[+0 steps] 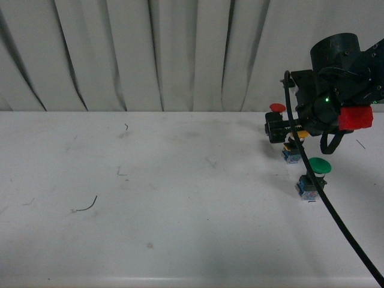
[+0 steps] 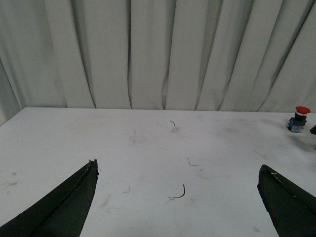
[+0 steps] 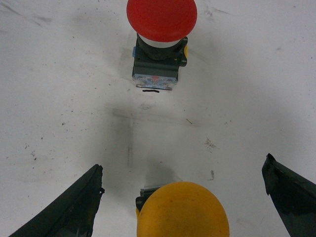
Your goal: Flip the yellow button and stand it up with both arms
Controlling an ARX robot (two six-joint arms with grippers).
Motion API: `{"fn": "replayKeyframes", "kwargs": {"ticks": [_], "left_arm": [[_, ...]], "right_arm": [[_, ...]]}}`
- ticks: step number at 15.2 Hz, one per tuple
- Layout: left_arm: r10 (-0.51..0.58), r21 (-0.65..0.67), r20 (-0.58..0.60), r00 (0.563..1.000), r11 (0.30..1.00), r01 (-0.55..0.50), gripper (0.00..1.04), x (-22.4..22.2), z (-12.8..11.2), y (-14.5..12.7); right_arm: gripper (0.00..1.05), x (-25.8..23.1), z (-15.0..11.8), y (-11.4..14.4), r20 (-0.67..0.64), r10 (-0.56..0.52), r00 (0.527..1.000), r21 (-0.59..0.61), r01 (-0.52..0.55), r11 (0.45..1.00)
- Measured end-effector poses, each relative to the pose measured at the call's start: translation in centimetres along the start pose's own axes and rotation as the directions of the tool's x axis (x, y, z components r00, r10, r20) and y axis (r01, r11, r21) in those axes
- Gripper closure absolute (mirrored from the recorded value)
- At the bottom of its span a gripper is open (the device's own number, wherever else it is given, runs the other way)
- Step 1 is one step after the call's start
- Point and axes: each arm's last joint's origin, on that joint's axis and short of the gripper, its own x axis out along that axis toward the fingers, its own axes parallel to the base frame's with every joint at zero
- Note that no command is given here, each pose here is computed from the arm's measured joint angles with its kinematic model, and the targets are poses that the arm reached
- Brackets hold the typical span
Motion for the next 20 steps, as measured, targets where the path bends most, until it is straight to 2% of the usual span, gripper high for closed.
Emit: {"fn": "replayKeyframes", "kwargs": {"ticks": [4,7,10,11,12,13,15,16,18,19,20], "left_arm": [[0.000,0.000,0.000,1.000,1.000,0.000,0.07,0.0,0.0,0.0],[0.000,0.000,0.000,1.000,1.000,0.000,0.07,0.0,0.0,0.0],[0.000,0.000,0.000,1.000,1.000,0.000,0.07,0.0,0.0,0.0],[0.000,0.000,0.000,1.000,1.000,0.000,0.07,0.0,0.0,0.0],[0.000,0.000,0.000,1.000,1.000,0.000,0.07,0.0,0.0,0.0],[0.000,0.000,0.000,1.000,1.000,0.000,0.07,0.0,0.0,0.0],[0.000,0.000,0.000,1.000,1.000,0.000,0.07,0.0,0.0,0.0],[0.000,0.000,0.000,1.000,1.000,0.000,0.07,0.0,0.0,0.0],[0.000,0.000,0.000,1.000,1.000,0.000,0.07,0.0,0.0,0.0],[0.000,0.000,0.000,1.000,1.000,0.000,0.07,0.0,0.0,0.0],[0.000,0.000,0.000,1.000,1.000,0.000,0.07,0.0,0.0,0.0]], "right_arm": [[0.06,-0.9,0.6,-0.3,0.041,0.059,0.997,0.071,-0.062,0.996],[0.06,-6.0,2.8,-2.7,0.229,0.072,0.971,0.140,-0.106,0.984],[0.06,-14.3,2.8,-6.2,0.472,0.107,0.875,0.220,-0.234,0.947],[0.09,-17.6,2.0,-6.7,0.569,0.101,0.816,0.228,-0.275,0.934],[0.21,-21.4,0.5,-6.7,0.658,-0.033,0.752,0.229,-0.159,0.960],[0.32,-24.8,-1.6,-6.2,0.676,-0.072,0.734,0.200,-0.089,0.976],[0.58,-30.4,-8.3,-5.1,0.666,-0.078,0.742,0.146,-0.027,0.989],[0.71,-31.4,-10.5,-4.9,0.676,-0.083,0.732,0.142,-0.018,0.990],[0.96,-31.7,-13.2,-4.5,0.670,-0.086,0.737,0.135,-0.007,0.991],[1.03,-31.8,-14.4,-4.4,0.664,-0.085,0.743,0.133,-0.006,0.991],[1.03,-32.0,-15.1,-4.3,0.668,-0.085,0.739,0.132,-0.005,0.991]]}}
